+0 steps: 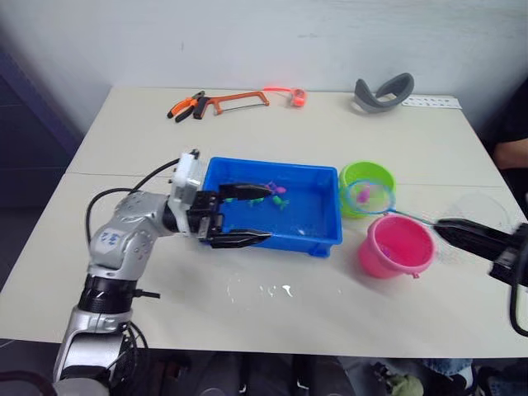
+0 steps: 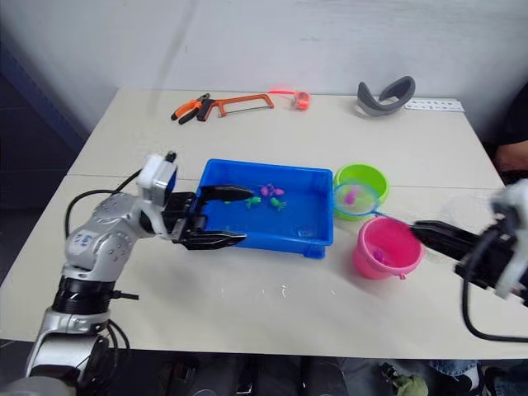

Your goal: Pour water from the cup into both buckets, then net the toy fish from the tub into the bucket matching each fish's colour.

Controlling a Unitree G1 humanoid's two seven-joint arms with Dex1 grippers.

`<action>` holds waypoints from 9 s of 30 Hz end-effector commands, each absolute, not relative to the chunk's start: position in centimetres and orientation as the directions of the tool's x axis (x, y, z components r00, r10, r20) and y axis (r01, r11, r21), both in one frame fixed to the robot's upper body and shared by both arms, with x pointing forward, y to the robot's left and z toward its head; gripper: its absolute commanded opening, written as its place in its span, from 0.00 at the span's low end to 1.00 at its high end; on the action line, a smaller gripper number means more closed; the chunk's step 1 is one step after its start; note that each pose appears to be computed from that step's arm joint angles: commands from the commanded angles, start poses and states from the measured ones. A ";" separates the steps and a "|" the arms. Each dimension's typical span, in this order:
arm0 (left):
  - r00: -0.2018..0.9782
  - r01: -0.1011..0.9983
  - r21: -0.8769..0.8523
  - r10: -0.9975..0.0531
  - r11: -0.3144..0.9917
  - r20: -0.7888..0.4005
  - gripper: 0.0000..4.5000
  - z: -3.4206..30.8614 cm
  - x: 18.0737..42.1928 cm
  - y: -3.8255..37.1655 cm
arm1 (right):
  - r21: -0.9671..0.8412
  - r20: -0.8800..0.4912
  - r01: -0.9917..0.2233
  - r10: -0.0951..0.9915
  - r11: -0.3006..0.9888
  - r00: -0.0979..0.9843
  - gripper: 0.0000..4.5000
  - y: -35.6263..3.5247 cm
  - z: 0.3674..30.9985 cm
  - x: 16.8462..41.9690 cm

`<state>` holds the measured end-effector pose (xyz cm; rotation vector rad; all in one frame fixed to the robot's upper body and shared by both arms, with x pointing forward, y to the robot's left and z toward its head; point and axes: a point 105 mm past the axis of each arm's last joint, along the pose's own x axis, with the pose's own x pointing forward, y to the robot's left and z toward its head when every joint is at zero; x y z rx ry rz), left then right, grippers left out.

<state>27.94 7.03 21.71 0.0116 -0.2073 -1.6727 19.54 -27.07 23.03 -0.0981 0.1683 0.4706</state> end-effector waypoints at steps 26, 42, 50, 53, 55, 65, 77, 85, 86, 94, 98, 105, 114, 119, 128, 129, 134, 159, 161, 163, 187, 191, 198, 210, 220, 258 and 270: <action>-0.188 0.977 0.125 -0.978 -0.175 0.095 0.99 20.7 28.3 5.6 | -0.943 -0.110 -0.165 0.197 0.290 0.974 0.00 -30.0 17.8 16.3; -0.131 0.987 0.110 -0.980 -0.115 0.153 0.99 21.5 28.8 6.3 | -0.969 -0.033 0.025 0.232 -0.244 0.972 0.00 -29.6 19.0 17.6; -0.123 0.988 0.116 -0.981 -0.106 0.151 0.99 21.6 29.0 6.5 | -0.968 -0.102 -0.032 0.276 -0.249 0.956 0.00 -29.5 16.8 17.4; -0.117 0.988 0.119 -0.982 -0.099 0.150 0.99 21.6 29.0 6.5 | -0.970 -0.137 -0.072 0.275 -0.234 0.952 0.00 -29.6 15.6 17.2; -0.115 0.988 0.121 -0.982 -0.097 0.150 0.99 21.6 29.0 6.6 | -0.975 -0.124 -0.066 0.272 -0.212 0.954 0.00 -29.7 15.6 17.2; 0.010 0.995 0.099 -0.972 0.035 0.236 0.99 22.7 30.0 9.7 | -0.919 0.090 -0.037 0.301 0.393 0.949 0.00 -28.4 20.0 18.5; 0.464 0.866 0.103 -0.863 0.489 0.199 0.99 20.6 31.9 20.0 | -0.248 -0.166 -0.638 0.616 0.729 0.770 0.00 -20.0 20.8 24.2; 0.567 0.808 0.095 -0.811 0.582 0.144 0.99 19.0 29.8 22.8 | -0.180 -0.320 -0.666 0.597 0.724 0.736 0.00 -17.2 20.3 28.9; 0.569 0.807 0.098 -0.811 0.583 0.134 0.99 18.8 29.6 22.8 | -0.184 -0.334 -0.662 0.587 0.727 0.738 0.00 -17.0 20.2 29.5; 0.543 0.826 0.116 -0.834 0.552 0.098 0.99 18.2 29.1 21.9 | -0.320 -0.433 -0.638 0.490 0.701 0.756 0.00 -16.6 18.7 33.2; 0.519 0.842 0.127 -0.851 0.524 0.077 0.99 18.4 29.6 21.2 | -0.373 -0.442 -0.633 0.470 0.679 0.764 0.00 -16.4 18.5 34.5; 0.497 0.851 0.162 -0.866 0.500 0.059 0.99 18.8 30.2 20.8 | -0.374 -0.431 -0.652 0.499 0.660 0.752 0.00 -15.1 18.1 35.6; 0.492 0.852 0.176 -0.869 0.493 0.053 0.99 19.3 30.5 20.2 | -0.306 -0.433 -0.678 0.537 0.668 0.724 0.00 -14.0 17.2 35.8; 0.494 0.850 0.179 -0.868 0.495 0.053 0.99 19.5 30.5 20.0 | -0.283 -0.424 -0.680 0.547 0.676 0.721 0.00 -13.5 16.9 35.9; 0.488 0.854 0.174 -0.871 0.490 0.058 0.99 19.7 30.7 19.4 | -0.260 -0.396 -0.664 0.550 0.701 0.736 0.00 -13.5 17.0 36.2; 0.487 0.855 0.173 -0.871 0.489 0.058 0.99 19.7 30.7 19.4 | -0.261 -0.391 -0.661 0.549 0.703 0.739 0.00 -13.5 17.1 36.2; 0.484 0.857 0.172 -0.873 0.486 0.060 0.99 19.8 30.7 19.2 | -0.258 -0.348 -0.643 0.552 0.721 0.758 0.00 -13.8 17.9 36.4; 0.484 0.856 0.175 -0.873 0.487 0.063 0.99 20.2 30.8 19.1 | -0.218 -0.341 -0.652 0.569 0.726 0.748 0.00 -13.5 17.1 36.3; 0.484 0.856 0.175 -0.873 0.486 0.061 0.99 20.2 30.8 19.2 | -0.236 -0.346 -0.642 0.554 0.729 0.757 0.00 -13.7 17.1 36.5; 0.483 0.856 0.174 -0.873 0.486 0.060 0.99 20.2 30.8 19.2 | -0.258 -0.358 -0.636 0.540 0.727 0.762 0.00 -13.9 16.9 36.6; 0.469 0.866 0.193 -0.883 0.462 0.013 0.99 20.0 30.6 20.3 | -0.073 -0.319 -0.696 0.644 0.714 0.695 0.00 -10.6 16.9 36.3; 0.435 0.882 0.209 -0.900 0.422 -0.018 0.99 20.2 30.3 20.5 | 0.027 -0.268 -0.723 0.702 0.690 0.660 0.00 -10.6 18.2 35.4; 0.368 0.908 0.228 -0.929 0.350 -0.036 0.99 21.3 30.2 20.2 | 0.119 -0.223 -0.772 0.774 0.625 0.592 0.00 -11.1 19.9 33.1; 0.218 0.950 0.230 -0.976 0.209 -0.012 0.99 22.5 30.4 16.6 | -0.074 -0.109 -0.775 0.768 0.627 0.632 0.00 -16.6 23.9 26.9; 0.046 0.979 0.198 -0.999 0.048 0.013 0.99 21.7 31.3 12.2 | -0.186 -0.064 -0.577 0.577 0.795 0.814 0.00 -23.3 24.7 20.7; -0.135 0.982 0.141 -0.989 -0.125 0.064 0.99 19.6 29.5 7.5 | -0.993 -0.103 -0.081 0.270 -0.091 0.957 0.00 -29.5 16.6 16.8; -0.078 0.990 0.126 -0.991 -0.063 0.112 0.99 20.5 29.9 7.9 | -0.955 -0.056 0.040 0.310 -0.295 0.949 0.00 -29.9 18.1 18.3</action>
